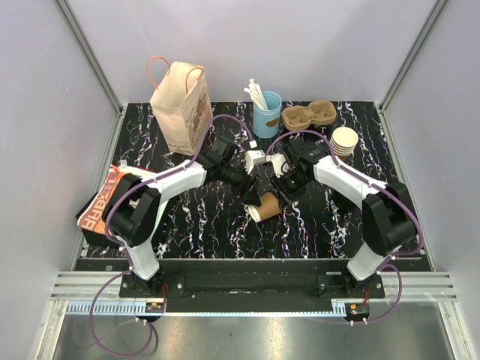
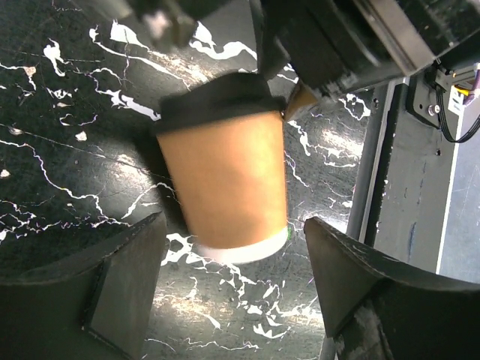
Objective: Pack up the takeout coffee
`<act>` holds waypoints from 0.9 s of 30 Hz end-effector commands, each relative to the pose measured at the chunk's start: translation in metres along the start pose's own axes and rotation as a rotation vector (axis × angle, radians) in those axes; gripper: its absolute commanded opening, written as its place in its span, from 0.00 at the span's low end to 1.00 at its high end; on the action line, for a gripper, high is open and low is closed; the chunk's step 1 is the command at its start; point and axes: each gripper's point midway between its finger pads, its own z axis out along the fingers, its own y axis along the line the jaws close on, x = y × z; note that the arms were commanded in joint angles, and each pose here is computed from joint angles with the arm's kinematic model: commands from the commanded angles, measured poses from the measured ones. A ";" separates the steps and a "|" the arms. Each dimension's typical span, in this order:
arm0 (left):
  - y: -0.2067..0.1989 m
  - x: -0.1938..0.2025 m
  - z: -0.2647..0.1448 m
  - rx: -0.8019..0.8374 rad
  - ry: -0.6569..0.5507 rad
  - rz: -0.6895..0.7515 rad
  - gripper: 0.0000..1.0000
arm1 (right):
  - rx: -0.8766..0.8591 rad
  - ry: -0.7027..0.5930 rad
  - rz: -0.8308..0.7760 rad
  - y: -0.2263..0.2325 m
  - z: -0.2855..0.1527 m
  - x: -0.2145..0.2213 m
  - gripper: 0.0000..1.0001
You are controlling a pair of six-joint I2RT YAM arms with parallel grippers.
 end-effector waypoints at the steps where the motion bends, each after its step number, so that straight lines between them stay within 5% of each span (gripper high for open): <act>1: 0.001 0.000 0.004 -0.004 0.013 0.025 0.78 | 0.007 -0.059 -0.020 -0.002 0.002 -0.017 0.31; 15: 0.006 0.009 0.009 -0.007 0.034 0.001 0.78 | 0.018 -0.099 -0.043 -0.005 -0.002 -0.034 0.24; 21: 0.014 0.002 0.006 -0.064 0.010 0.042 0.77 | -0.019 -0.126 -0.103 0.005 -0.013 -0.037 0.42; 27: 0.017 -0.001 0.004 -0.068 0.017 0.050 0.78 | 0.001 -0.198 -0.209 0.005 -0.023 -0.047 0.47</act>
